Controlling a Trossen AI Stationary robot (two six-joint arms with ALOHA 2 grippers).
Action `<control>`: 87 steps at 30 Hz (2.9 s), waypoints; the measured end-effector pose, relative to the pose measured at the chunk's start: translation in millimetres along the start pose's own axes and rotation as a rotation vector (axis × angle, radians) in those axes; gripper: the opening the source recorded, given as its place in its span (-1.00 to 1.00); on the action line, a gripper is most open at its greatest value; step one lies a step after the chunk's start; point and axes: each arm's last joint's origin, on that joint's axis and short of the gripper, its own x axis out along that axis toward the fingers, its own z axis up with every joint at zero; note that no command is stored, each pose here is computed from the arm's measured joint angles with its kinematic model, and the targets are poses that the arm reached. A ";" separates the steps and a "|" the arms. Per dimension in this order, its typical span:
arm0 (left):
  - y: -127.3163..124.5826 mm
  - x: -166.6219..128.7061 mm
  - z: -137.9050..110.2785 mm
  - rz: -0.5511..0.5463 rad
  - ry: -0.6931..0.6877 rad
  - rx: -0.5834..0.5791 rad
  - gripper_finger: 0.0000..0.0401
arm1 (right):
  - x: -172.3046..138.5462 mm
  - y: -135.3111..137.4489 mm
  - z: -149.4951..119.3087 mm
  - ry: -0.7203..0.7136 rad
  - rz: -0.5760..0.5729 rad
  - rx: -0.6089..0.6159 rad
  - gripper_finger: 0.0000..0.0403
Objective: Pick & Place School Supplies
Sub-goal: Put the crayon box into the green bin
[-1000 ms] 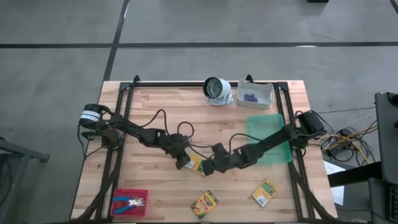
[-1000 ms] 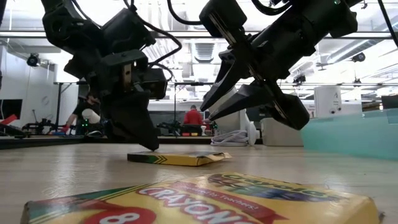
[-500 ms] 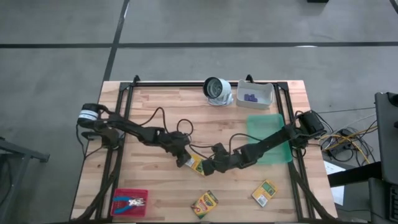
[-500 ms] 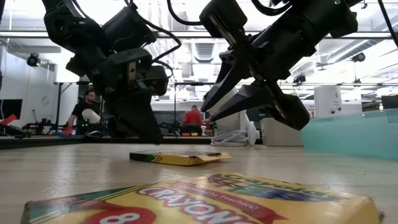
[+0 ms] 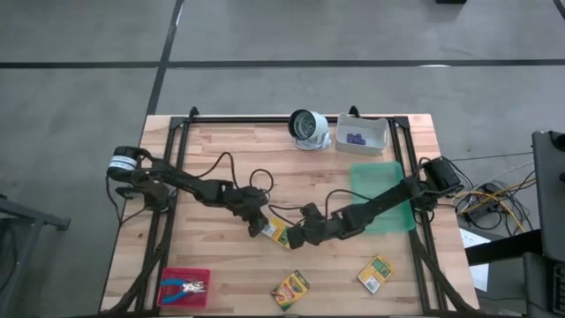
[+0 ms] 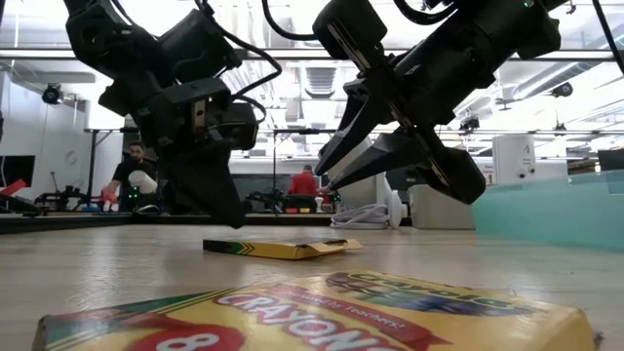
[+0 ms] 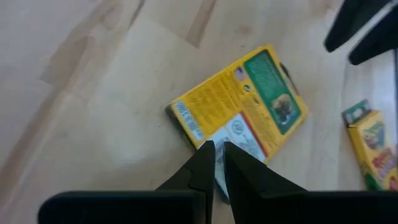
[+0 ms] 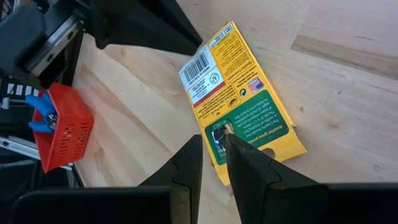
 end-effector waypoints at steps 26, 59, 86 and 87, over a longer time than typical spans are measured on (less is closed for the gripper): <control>2.0 0.3 -0.9 0.036 -0.011 -0.002 -0.82 | 0.2 -1.5 -1.3 0.059 -0.007 -0.098 -0.66; 2.9 0.4 -0.9 0.072 -0.035 0.031 -0.82 | 2.3 -3.8 -2.4 0.065 -0.018 -0.169 0.07; -4.0 7.6 -6.1 -0.030 0.014 0.102 -0.82 | 2.3 -3.8 -2.4 0.067 -0.018 -0.172 0.08; -3.5 8.5 -6.4 -0.028 0.016 0.101 -0.82 | 2.3 -3.8 -2.4 0.066 -0.017 -0.172 0.08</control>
